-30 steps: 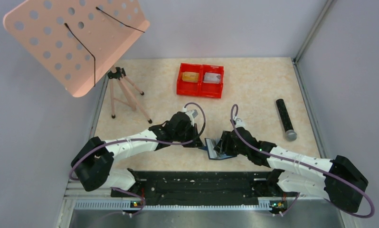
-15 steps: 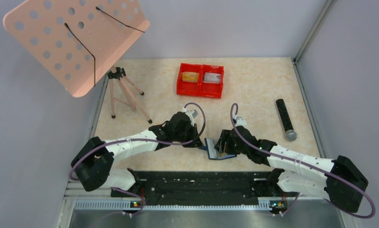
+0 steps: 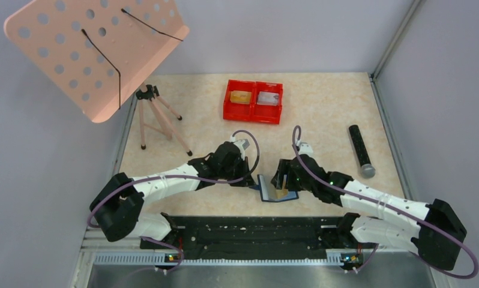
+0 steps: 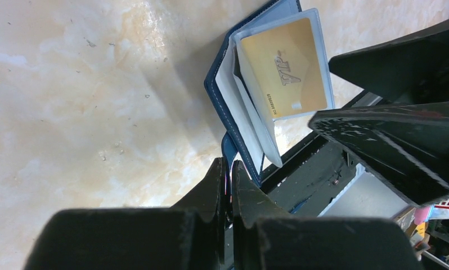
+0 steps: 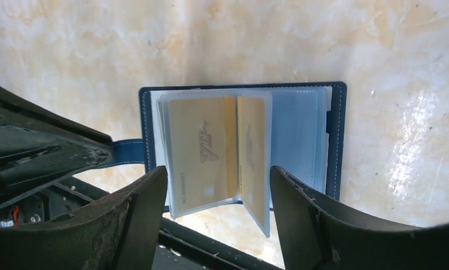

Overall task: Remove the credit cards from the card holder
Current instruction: Remove the credit card from the card holder.

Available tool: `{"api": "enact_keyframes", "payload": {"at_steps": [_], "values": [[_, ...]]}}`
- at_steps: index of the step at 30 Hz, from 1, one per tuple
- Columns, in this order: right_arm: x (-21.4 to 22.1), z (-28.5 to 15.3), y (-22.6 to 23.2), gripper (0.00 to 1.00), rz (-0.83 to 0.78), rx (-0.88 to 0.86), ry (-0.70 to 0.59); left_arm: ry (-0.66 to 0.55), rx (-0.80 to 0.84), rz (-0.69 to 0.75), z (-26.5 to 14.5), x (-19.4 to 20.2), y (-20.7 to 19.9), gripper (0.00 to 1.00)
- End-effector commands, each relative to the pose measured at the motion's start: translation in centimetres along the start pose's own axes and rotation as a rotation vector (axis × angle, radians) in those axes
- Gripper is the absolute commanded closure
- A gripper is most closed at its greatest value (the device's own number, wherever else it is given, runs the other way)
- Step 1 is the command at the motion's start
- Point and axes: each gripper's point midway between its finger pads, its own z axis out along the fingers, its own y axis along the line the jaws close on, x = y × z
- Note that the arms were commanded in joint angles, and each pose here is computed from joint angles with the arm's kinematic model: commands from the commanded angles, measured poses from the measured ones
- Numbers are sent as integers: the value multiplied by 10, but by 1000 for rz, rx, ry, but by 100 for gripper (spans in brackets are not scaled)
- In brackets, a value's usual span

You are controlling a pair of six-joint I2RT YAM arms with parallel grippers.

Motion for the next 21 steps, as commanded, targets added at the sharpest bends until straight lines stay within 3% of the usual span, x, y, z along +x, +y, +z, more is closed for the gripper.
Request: {"api": "enact_keyframes", "payload": {"at_steps": [1,7,9,15,21], "values": [[-25,-18,18,32,-21,-36,-67,-25,-7,30,0,-7,-1,100],[-28,-23,21,32,-21,-46,-71,-38,-73,32,-2,-11,9,94],[-28,-24,20,37,-19,-44,-71,-58,-111,34,-4,-16,13,90],[-19,-14,16,55,-23,-50,-58,-93,-163,18,-13,-28,14,64],[-12,-5,17,63,-3,-88,-46,-115,-51,-3,-20,-34,-13,54]]}}
